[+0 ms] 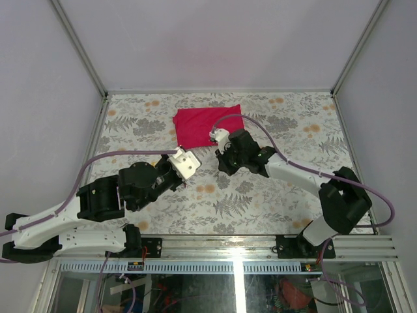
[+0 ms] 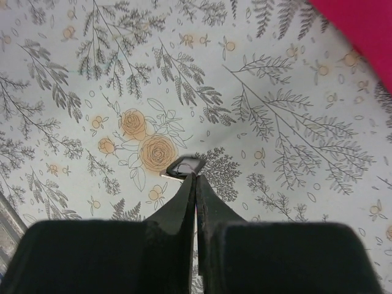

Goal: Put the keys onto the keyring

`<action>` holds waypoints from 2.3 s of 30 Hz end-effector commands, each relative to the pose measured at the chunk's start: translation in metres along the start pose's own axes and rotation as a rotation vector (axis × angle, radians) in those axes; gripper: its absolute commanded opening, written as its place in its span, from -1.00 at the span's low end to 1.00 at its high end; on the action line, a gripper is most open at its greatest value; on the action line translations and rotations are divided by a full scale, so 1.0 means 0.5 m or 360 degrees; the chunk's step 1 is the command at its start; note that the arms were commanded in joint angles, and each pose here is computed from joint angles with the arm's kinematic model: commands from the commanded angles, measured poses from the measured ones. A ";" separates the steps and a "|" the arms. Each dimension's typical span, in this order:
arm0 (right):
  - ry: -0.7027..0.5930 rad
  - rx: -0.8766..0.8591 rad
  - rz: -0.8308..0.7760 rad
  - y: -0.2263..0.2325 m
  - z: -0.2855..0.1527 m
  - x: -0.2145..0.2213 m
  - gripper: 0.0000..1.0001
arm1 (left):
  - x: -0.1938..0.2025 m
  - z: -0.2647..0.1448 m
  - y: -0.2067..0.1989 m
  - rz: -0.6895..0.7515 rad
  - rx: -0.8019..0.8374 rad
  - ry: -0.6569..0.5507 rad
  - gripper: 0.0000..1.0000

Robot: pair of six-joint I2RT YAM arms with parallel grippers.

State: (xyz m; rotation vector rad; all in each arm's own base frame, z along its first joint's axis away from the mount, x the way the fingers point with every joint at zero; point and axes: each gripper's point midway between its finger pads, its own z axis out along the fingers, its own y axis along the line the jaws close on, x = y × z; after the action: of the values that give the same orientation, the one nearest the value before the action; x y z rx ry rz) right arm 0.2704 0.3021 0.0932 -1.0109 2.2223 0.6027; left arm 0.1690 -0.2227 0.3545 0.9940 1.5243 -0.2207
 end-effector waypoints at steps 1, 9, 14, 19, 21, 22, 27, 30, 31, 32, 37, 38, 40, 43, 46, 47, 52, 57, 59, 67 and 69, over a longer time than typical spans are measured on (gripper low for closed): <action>-0.0288 -0.0031 -0.0030 0.010 -0.063 -0.076 -1.00 | -0.034 0.005 0.004 -0.0066 -0.0014 -0.0118 -1.00; -0.0559 0.0038 -0.0277 0.020 -0.174 -0.122 -1.00 | -0.046 0.012 -0.010 -0.0059 0.0037 -0.0173 -1.00; -0.0718 0.0101 -0.0453 0.030 -0.269 -0.160 -1.00 | -0.059 0.020 -0.029 -0.0016 0.0104 -0.0244 -1.00; -0.0871 0.0077 -0.0607 0.063 -0.366 -0.200 -1.00 | -0.086 0.030 -0.048 0.0036 0.0178 -0.0335 -1.00; -0.0920 0.0037 -0.0661 0.082 -0.402 -0.214 -1.00 | -0.097 0.034 -0.056 0.0053 0.0210 -0.0366 -1.00; -0.0933 0.0008 -0.0678 0.092 -0.416 -0.217 -1.00 | -0.102 0.036 -0.061 0.0062 0.0232 -0.0381 -1.00; -0.0990 -0.0169 -0.0772 0.147 -0.476 -0.238 -1.00 | -0.115 0.043 -0.091 0.0113 0.0349 -0.0411 -1.00; -0.1030 -0.0252 -0.0818 0.174 -0.507 -0.250 -1.00 | -0.122 0.041 -0.108 0.0128 0.0427 -0.0425 -1.00; -0.1037 -0.0281 -0.0830 0.181 -0.514 -0.251 -1.00 | -0.124 0.041 -0.112 0.0130 0.0446 -0.0428 -1.00; -0.1049 -0.0310 -0.0847 0.190 -0.523 -0.254 -1.00 | -0.126 0.039 -0.115 0.0132 0.0464 -0.0432 -1.00; -0.1059 -0.0432 -0.0910 0.221 -0.547 -0.255 -1.00 | -0.135 0.039 -0.130 0.0123 0.0530 -0.0436 -1.00; -0.1063 -0.0447 -0.0921 0.225 -0.552 -0.256 -1.00 | -0.138 0.039 -0.131 0.0122 0.0539 -0.0436 -1.00; -0.1063 -0.0484 -0.0938 0.233 -0.555 -0.254 -1.00 | -0.139 0.041 -0.134 0.0124 0.0552 -0.0429 -1.00; -0.1063 -0.0536 -0.0955 0.244 -0.559 -0.253 -1.00 | -0.142 0.043 -0.140 0.0123 0.0572 -0.0427 -1.00; -0.1068 -0.0577 -0.0968 0.253 -0.564 -0.253 -1.00 | -0.140 0.047 -0.145 0.0131 0.0588 -0.0415 -1.00; -0.1073 -0.0589 -0.0969 0.256 -0.567 -0.254 -1.00 | -0.142 0.047 -0.145 0.0129 0.0589 -0.0416 -1.00; -0.1093 -0.0600 -0.0978 0.260 -0.574 -0.257 -1.00 | -0.140 0.050 -0.152 0.0135 0.0610 -0.0401 -1.00; -0.1106 -0.0604 -0.0976 0.262 -0.576 -0.260 -1.00 | -0.139 0.051 -0.157 0.0137 0.0630 -0.0391 -1.00; -0.1104 -0.0615 -0.0978 0.263 -0.575 -0.261 -1.00 | -0.140 0.053 -0.158 0.0139 0.0631 -0.0389 -1.00; -0.1088 -0.0661 -0.0979 0.270 -0.569 -0.256 -1.00 | -0.143 0.057 -0.159 0.0148 0.0628 -0.0387 -1.00; -0.1086 -0.0670 -0.0980 0.271 -0.569 -0.254 -1.00 | -0.143 0.058 -0.157 0.0148 0.0624 -0.0384 -1.00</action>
State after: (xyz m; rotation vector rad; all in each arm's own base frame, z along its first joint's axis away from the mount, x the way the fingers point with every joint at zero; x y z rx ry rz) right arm 0.1364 0.2694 0.3787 -1.3628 1.2232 0.9465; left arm 0.1276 -0.3209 0.3489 1.3501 1.2946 -0.5406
